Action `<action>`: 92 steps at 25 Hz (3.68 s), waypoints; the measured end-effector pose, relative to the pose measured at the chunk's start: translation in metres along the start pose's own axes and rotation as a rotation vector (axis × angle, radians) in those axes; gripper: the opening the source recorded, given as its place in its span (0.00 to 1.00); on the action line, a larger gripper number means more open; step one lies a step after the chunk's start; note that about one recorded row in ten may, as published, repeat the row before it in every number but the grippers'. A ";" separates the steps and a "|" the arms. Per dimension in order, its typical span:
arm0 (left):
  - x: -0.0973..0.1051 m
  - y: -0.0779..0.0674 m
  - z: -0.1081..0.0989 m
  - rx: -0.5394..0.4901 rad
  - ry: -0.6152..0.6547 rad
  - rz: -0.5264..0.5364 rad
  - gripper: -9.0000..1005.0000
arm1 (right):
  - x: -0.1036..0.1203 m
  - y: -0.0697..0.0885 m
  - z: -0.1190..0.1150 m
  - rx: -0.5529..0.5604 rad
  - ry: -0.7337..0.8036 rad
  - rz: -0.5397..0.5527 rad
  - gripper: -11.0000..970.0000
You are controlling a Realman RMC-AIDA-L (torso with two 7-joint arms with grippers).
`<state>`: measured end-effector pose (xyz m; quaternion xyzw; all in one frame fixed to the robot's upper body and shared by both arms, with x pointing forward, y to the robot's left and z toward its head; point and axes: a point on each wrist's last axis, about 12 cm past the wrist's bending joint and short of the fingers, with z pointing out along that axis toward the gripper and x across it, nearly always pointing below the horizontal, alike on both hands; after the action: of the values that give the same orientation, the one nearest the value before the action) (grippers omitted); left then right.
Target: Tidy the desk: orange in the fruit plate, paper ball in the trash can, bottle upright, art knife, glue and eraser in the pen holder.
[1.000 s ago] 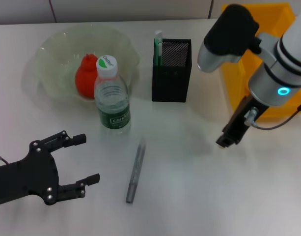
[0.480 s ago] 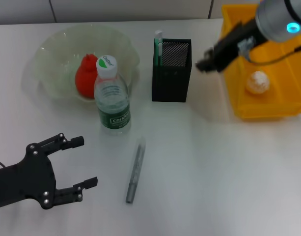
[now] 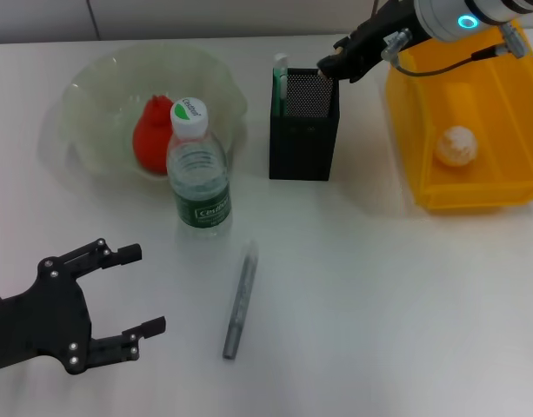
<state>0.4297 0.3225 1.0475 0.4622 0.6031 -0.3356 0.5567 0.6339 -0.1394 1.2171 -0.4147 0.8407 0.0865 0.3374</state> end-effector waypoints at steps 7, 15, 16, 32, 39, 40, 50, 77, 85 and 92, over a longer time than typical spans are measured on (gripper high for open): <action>0.001 -0.002 -0.004 -0.009 0.005 -0.004 0.82 | -0.001 0.001 0.009 -0.013 -0.045 0.023 0.46; 0.000 0.000 -0.010 -0.024 0.002 -0.001 0.82 | 0.017 0.014 -0.011 -0.083 -0.200 0.004 0.68; -0.001 0.000 -0.011 -0.024 0.001 -0.006 0.82 | 0.039 0.025 -0.016 -0.105 -0.280 -0.027 0.68; -0.016 0.001 0.003 -0.071 -0.030 -0.206 0.82 | 0.225 0.075 -0.014 -0.318 -0.686 -0.053 0.71; -0.032 0.013 0.026 -0.097 0.163 -0.385 0.82 | 0.278 0.085 -0.021 -0.375 -0.714 -0.078 0.71; -0.037 0.013 0.032 -0.102 0.200 -0.381 0.82 | 0.288 0.085 -0.022 -0.365 -0.696 -0.073 0.71; -0.083 -0.004 0.105 -0.164 0.550 -0.316 0.82 | 0.308 0.089 -0.017 -0.298 -0.664 -0.057 0.71; -0.100 -0.028 0.192 -0.188 0.970 -0.130 0.82 | 0.315 0.093 -0.009 -0.263 -0.660 -0.047 0.71; -0.099 -0.021 0.190 -0.181 1.006 -0.169 0.82 | 0.315 0.094 -0.009 -0.264 -0.659 -0.043 0.71; -0.098 -0.018 0.193 -0.170 1.020 -0.176 0.39 | 0.316 0.094 -0.009 -0.267 -0.658 -0.035 0.71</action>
<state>0.4774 0.1209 1.1122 0.4679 0.8591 -0.0633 0.1975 0.4232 -0.2844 1.0093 -0.4196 0.6608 0.3189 0.5344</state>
